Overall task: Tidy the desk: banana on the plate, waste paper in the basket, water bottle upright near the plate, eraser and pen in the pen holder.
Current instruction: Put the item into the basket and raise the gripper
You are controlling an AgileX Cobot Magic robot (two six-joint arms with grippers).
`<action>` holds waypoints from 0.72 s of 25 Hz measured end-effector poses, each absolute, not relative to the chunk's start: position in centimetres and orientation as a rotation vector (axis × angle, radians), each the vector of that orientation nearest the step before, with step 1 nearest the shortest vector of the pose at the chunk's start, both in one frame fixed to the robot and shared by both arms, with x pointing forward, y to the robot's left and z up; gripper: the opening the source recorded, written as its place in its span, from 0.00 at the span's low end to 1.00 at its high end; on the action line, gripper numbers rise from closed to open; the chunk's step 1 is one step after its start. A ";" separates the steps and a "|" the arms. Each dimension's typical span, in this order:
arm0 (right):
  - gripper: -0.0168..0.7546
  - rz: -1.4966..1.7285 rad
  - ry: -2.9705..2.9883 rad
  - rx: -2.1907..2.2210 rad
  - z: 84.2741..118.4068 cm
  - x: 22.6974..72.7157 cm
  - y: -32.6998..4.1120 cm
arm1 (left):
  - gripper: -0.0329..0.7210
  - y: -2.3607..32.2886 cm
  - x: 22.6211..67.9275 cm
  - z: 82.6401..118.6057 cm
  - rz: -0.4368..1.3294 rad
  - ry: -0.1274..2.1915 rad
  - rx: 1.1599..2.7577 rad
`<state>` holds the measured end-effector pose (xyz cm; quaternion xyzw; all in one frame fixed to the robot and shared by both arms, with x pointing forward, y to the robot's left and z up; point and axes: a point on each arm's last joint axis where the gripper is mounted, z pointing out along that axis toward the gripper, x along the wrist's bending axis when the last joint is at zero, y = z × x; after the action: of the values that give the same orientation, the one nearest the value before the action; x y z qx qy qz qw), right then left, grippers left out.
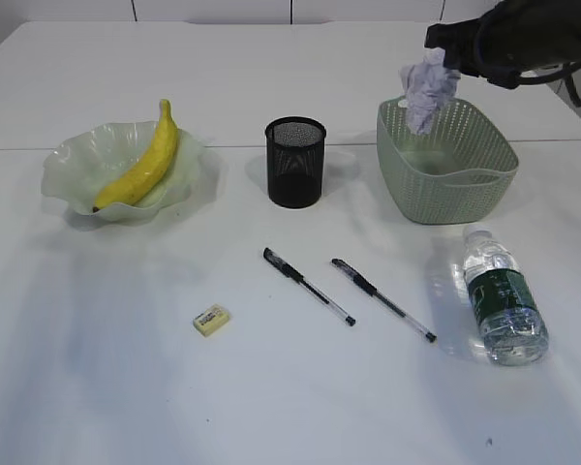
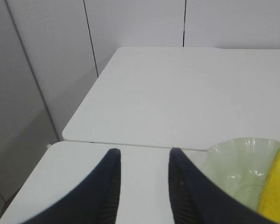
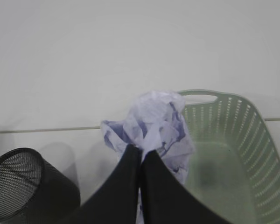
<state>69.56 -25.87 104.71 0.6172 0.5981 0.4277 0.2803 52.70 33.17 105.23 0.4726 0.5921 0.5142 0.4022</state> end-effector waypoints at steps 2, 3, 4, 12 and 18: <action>0.01 1.136 1.589 1.654 104.2 69.9 -26.1 | 0.36 33.2 52.7 105.2 1.301 1.495 1.196; 0.01 1.132 1.580 1.645 104.1 70.0 -26.3 | 0.36 33.2 52.7 105.2 1.303 1.493 1.199; 0.01 1.123 1.580 1.637 103.9 70.1 -26.4 | 0.36 33.2 52.7 105.2 1.303 1.493 1.199; 0.01 1.074 1.573 1.624 102.8 70.7 -27.7 | 0.36 33.1 52.7 105.2 1.306 1.488 1.206; 0.01 1.038 1.629 1.644 101.1 71.0 -27.7 | 0.36 33.1 52.7 105.2 1.306 1.488 1.206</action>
<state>70.98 -27.66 101.08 0.6187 0.6131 0.3907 0.2977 52.71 33.14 105.24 0.4768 0.5881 0.5163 0.4001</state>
